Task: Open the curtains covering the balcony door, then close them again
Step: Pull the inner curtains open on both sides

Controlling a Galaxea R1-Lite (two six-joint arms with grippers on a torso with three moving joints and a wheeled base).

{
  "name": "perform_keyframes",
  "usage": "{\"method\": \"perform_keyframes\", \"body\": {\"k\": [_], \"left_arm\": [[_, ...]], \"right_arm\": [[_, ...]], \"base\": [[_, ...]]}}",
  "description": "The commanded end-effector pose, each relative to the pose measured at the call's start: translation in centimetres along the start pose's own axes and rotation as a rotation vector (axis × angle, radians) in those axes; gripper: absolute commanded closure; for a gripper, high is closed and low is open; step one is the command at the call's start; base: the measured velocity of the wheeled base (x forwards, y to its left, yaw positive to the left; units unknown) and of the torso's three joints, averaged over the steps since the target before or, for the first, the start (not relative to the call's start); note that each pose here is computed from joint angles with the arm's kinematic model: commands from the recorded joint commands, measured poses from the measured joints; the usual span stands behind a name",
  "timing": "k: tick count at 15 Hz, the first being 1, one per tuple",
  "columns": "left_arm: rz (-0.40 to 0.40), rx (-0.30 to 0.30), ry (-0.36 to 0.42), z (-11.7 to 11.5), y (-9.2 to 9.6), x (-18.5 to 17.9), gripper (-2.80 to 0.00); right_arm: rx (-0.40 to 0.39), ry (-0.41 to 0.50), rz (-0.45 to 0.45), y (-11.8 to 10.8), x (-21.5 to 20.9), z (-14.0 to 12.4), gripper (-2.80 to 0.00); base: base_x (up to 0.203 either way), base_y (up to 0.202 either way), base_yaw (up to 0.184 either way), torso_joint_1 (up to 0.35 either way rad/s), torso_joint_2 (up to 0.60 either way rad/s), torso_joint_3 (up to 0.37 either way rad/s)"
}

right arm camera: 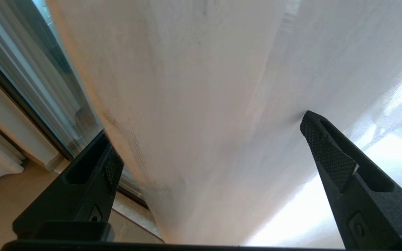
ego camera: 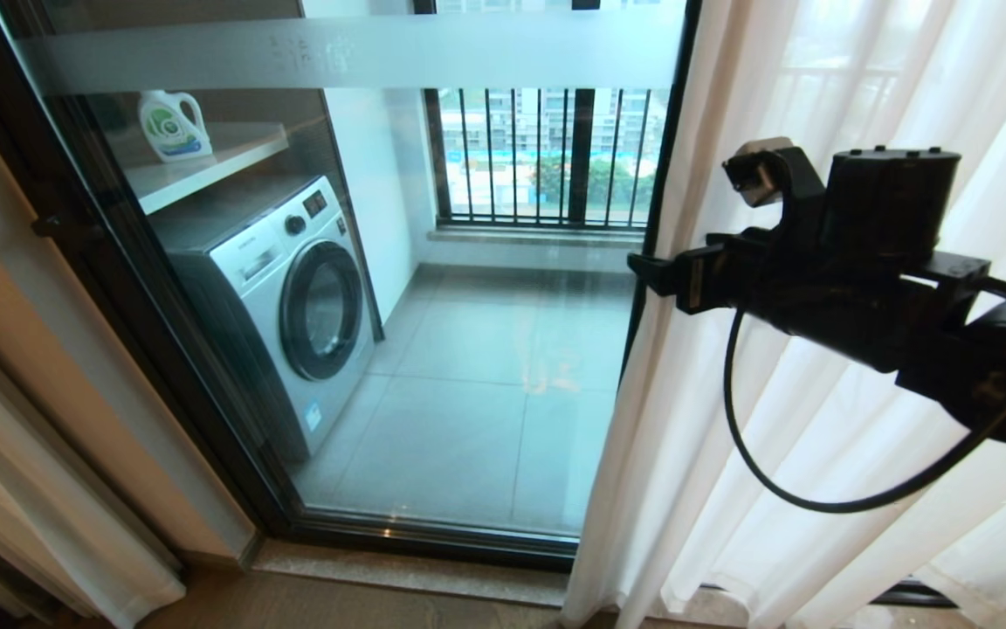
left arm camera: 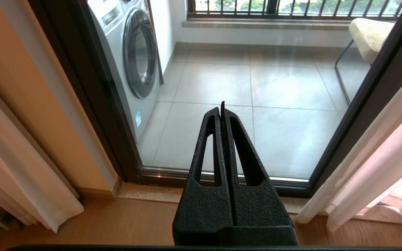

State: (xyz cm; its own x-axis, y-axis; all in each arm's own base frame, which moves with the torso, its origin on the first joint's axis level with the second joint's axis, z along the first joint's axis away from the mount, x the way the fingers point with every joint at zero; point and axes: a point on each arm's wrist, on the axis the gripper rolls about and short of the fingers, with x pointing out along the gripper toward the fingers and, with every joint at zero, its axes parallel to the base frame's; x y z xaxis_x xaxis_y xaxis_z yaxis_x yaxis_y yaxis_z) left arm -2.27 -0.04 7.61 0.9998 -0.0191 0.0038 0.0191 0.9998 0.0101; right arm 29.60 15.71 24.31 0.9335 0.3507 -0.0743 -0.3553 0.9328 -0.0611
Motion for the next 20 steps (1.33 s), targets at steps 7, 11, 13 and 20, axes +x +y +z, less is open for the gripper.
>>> {"method": "perform_keyframes", "body": {"k": [7, 11, 13, 20], "left_arm": [[0.001, 0.001, -0.001, 0.0, 0.0, 0.0, 0.0], [0.0, 0.0, -0.001, 0.0, 0.0, 0.0, 0.0], [0.001, 0.001, -0.001, 0.0, 0.0, 0.0, 0.0], [0.001, 0.001, -0.001, 0.0, 0.0, 0.0, 0.0]], "right_arm": [[0.025, -0.009, -0.001, 0.11, 0.58, 0.14, -2.8], [0.024, -0.006, -0.001, 0.12, 0.57, 0.05, 0.0], [0.024, -0.005, -0.001, 0.11, 0.52, 0.02, 0.0], [0.038, -0.071, -0.003, 0.1, 0.38, -0.18, 0.0]], "base": [[0.0, 0.0, 0.0, 0.0, 0.0, 0.0], [0.0, 0.0, 0.0, 0.0, 0.0, 0.0], [0.0, 0.0, 0.0, 0.0, 0.0, 0.0], [0.0, 0.0, 0.0, 0.0, 0.0, 0.0]]}}
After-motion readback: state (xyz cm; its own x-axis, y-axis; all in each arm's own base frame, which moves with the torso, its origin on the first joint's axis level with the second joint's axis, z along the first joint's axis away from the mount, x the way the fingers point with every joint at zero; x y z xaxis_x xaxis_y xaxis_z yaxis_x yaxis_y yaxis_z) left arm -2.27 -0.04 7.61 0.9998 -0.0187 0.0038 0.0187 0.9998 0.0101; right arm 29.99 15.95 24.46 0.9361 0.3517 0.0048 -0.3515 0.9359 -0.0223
